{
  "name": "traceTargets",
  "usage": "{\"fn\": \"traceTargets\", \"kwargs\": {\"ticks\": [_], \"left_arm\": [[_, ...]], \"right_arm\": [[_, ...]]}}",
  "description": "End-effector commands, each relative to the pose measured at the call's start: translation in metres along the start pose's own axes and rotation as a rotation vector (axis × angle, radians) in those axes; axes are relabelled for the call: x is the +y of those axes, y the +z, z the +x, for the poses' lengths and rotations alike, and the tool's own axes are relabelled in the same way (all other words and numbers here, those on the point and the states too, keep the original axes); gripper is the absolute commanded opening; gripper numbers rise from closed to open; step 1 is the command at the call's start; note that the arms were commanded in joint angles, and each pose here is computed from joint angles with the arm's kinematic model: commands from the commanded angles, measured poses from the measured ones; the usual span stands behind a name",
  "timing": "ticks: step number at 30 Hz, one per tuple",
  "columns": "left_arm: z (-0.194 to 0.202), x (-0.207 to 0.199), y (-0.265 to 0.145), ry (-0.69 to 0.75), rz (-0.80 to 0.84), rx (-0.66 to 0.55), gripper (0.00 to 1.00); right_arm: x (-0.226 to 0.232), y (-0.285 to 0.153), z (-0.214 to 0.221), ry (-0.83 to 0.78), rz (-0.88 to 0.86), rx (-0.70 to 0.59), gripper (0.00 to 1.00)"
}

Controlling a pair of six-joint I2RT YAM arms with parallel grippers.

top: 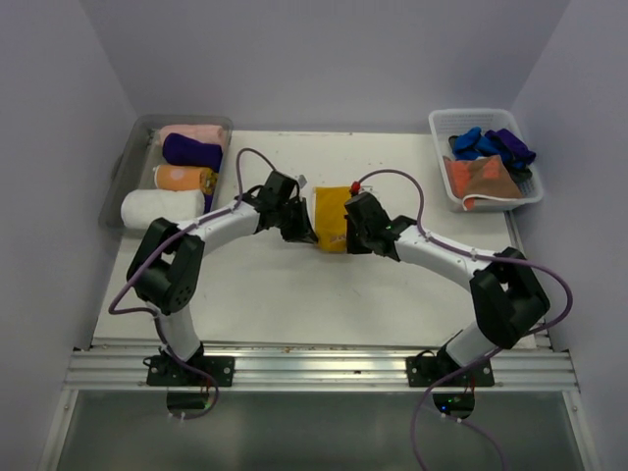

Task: Roll the towels
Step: Roll the towel

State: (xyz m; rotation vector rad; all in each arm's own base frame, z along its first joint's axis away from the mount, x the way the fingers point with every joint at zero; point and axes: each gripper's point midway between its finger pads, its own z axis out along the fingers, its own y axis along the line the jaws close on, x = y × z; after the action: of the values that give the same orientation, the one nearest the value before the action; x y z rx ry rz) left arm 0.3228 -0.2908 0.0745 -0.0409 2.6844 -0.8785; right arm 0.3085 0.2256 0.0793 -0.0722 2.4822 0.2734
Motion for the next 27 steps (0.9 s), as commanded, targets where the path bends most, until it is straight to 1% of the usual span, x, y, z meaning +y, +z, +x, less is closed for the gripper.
{"fn": "traceTargets", "kwargs": {"ticks": [1,3,4,5,7,12,15,16,17,18,19,21,22,23,24,26,27], "left_arm": [[-0.012,-0.01,-0.007,0.034,0.037,-0.004,0.0],[-0.004,-0.005,-0.008,0.034,0.034,0.017,0.0],[0.001,-0.002,-0.008,0.03,0.033,0.025,0.0],[0.006,-0.001,-0.008,0.03,0.036,0.033,0.0],[0.019,0.006,-0.01,0.02,0.04,0.052,0.0],[0.049,0.023,-0.017,0.017,0.027,0.101,0.0],[0.06,0.029,-0.022,0.026,0.023,0.119,0.0],[0.063,0.03,-0.022,0.035,0.022,0.127,0.0],[0.068,0.034,-0.024,0.034,0.014,0.14,0.0],[0.071,0.036,-0.024,0.038,0.008,0.145,0.0],[0.073,0.038,-0.024,0.042,0.006,0.149,0.0],[0.078,0.039,-0.024,0.051,0.019,0.164,0.0],[0.078,0.04,-0.023,0.062,0.021,0.168,0.0],[0.079,0.042,-0.023,0.062,0.013,0.177,0.05],[0.079,0.044,-0.023,0.067,0.005,0.177,0.24],[0.078,0.041,-0.026,0.079,0.01,0.166,0.44],[0.075,0.041,-0.028,0.083,0.004,0.152,0.59]], "right_arm": [[0.012,-0.005,-0.013,0.004,-0.049,-0.02,0.0],[0.009,-0.009,-0.004,0.016,-0.049,-0.004,0.0],[0.011,-0.01,0.004,0.025,-0.075,0.019,0.0],[0.014,-0.014,0.006,0.047,-0.098,0.013,0.0],[0.009,-0.012,0.032,0.054,-0.093,0.058,0.0],[0.016,-0.023,0.082,-0.007,-0.114,0.138,0.0],[0.022,-0.03,0.102,-0.045,-0.127,0.179,0.0],[0.023,-0.033,0.101,-0.057,-0.133,0.174,0.04],[0.022,-0.036,0.102,-0.067,-0.132,0.175,0.12],[0.018,-0.037,0.097,-0.074,-0.11,0.156,0.29],[0.014,-0.041,0.095,-0.093,-0.1,0.151,0.34],[0.01,-0.045,0.085,-0.113,-0.07,0.115,0.41],[0.008,-0.047,0.081,-0.134,-0.064,0.101,0.41],[0.006,-0.05,0.079,-0.146,-0.055,0.098,0.41],[0.006,-0.052,0.074,-0.158,-0.055,0.088,0.41],[0.004,-0.053,0.07,-0.209,-0.034,0.07,0.4],[0.006,-0.053,0.066,-0.231,-0.034,0.057,0.39]]}}
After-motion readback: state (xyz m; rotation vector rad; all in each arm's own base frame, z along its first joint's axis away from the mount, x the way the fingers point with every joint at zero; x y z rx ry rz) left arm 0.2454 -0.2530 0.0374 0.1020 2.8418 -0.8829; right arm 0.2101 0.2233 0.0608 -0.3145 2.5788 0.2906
